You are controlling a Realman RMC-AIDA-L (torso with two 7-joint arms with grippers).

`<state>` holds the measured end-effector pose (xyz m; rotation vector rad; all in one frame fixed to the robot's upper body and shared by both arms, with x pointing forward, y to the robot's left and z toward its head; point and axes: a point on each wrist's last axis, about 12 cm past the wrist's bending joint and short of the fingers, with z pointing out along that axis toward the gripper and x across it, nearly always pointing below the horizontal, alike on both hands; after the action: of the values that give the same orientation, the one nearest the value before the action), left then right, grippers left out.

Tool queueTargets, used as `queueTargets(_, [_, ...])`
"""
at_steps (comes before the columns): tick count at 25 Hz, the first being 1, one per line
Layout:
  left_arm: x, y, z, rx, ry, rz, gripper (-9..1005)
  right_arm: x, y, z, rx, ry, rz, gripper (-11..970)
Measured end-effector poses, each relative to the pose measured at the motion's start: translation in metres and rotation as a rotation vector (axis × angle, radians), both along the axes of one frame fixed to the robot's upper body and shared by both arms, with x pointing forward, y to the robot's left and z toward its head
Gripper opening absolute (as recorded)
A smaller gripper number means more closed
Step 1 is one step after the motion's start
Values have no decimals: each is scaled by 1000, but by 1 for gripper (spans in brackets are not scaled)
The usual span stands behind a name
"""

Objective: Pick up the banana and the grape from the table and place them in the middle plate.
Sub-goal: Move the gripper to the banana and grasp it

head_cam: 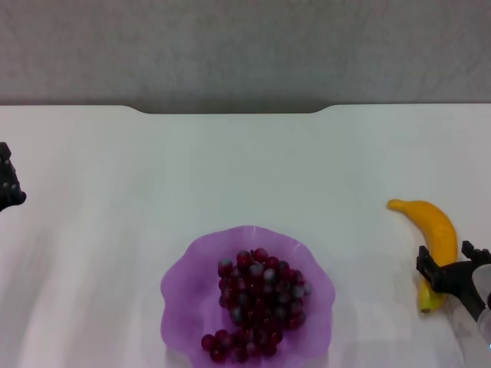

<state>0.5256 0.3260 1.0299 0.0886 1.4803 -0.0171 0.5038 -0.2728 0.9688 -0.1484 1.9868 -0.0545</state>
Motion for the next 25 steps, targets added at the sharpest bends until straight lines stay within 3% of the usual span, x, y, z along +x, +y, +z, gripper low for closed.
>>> queueTargets(12, [0, 0, 0, 1, 2, 1, 42, 0, 0, -1, -2, 10, 4, 664])
queueTargets(25, [0, 1, 0, 2, 2, 1, 43, 1, -1, 0, -4, 9, 4, 625])
